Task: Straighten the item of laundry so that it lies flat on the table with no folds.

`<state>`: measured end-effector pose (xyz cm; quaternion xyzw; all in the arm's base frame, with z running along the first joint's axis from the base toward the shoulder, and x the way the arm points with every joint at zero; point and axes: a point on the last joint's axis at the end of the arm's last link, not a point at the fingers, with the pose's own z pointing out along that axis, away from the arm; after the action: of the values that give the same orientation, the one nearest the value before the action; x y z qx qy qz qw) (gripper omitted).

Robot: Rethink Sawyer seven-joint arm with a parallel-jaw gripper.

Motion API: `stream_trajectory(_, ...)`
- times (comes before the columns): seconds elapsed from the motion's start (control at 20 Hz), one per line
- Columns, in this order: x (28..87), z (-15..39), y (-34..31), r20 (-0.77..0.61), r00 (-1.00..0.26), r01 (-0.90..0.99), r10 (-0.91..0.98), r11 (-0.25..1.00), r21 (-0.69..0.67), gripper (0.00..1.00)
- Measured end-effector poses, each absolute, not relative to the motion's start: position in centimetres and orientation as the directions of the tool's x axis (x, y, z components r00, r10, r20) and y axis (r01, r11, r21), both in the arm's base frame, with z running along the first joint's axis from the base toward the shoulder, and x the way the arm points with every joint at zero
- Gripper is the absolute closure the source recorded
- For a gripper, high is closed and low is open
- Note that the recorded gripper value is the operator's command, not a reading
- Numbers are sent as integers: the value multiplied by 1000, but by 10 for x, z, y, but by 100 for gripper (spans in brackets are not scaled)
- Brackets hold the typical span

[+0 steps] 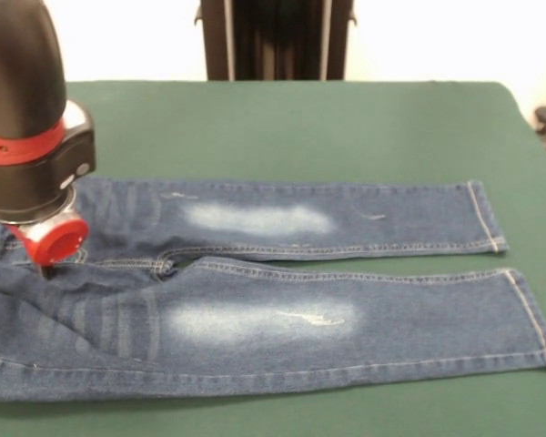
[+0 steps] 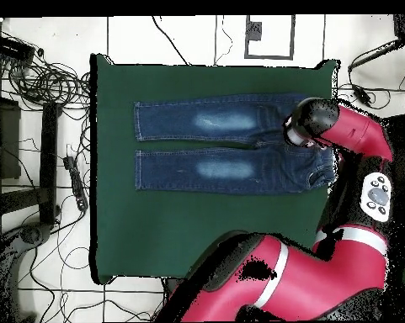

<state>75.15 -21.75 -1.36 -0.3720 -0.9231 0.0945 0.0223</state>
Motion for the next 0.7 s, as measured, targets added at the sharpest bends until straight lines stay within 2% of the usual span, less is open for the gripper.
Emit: stream_trajectory(0.7,739,-12,-221,-36,-717,688,696,699,-198,100)
